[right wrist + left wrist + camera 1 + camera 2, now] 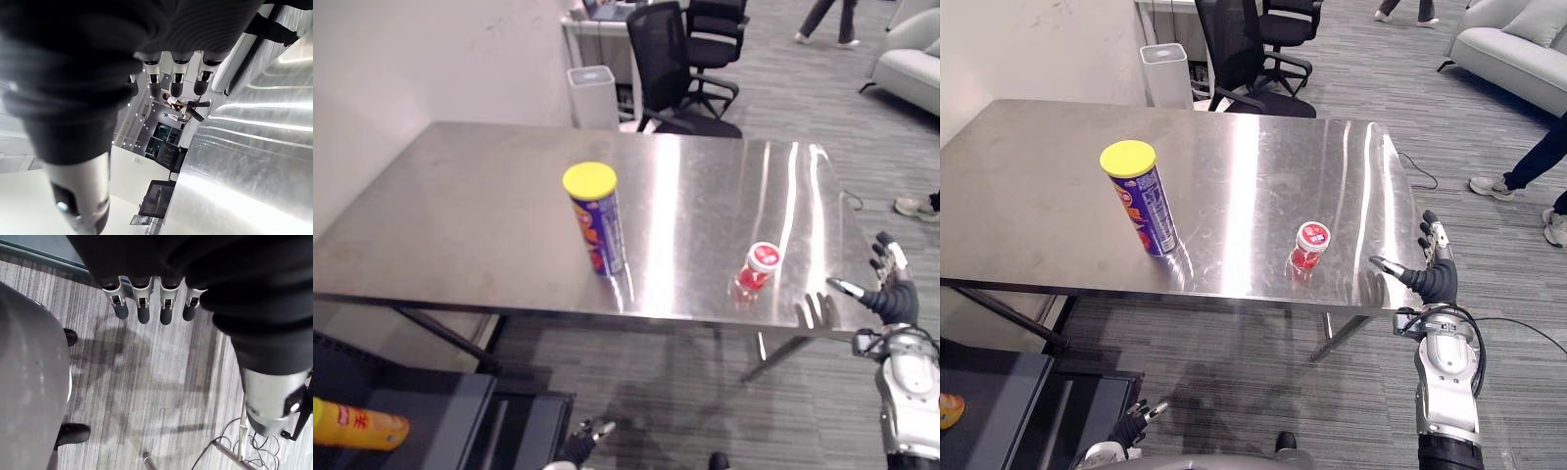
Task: Put the gum and the chips on the shelf.
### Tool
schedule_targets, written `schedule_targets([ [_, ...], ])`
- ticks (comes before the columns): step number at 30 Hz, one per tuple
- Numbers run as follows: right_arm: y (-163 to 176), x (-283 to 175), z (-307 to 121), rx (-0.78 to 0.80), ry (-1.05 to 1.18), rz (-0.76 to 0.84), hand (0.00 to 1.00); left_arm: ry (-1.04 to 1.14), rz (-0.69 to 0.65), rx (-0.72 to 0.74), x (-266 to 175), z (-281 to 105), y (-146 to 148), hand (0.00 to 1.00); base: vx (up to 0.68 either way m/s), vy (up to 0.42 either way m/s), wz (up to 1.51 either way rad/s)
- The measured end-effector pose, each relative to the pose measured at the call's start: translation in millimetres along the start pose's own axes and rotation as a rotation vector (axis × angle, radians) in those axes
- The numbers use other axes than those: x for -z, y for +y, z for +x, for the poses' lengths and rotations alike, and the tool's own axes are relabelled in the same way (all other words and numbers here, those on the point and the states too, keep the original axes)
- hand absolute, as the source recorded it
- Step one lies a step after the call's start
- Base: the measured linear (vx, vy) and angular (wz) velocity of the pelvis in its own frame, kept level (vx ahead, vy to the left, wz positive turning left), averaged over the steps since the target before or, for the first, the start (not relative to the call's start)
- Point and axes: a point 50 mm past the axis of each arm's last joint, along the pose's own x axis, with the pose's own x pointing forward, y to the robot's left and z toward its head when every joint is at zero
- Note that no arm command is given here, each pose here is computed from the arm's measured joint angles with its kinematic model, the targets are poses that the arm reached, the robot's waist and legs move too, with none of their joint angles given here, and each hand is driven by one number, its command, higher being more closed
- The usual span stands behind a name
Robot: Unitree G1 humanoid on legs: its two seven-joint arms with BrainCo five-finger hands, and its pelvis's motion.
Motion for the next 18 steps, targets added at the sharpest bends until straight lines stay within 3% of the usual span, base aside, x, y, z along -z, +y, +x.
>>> schedule_targets([
  [18, 20, -17, 16, -0.164, -0.079, -0.050, 0.00, -0.060, -0.036, -0.019, -13, 1, 8, 0.00, 0.01, 0.004, 0.03],
])
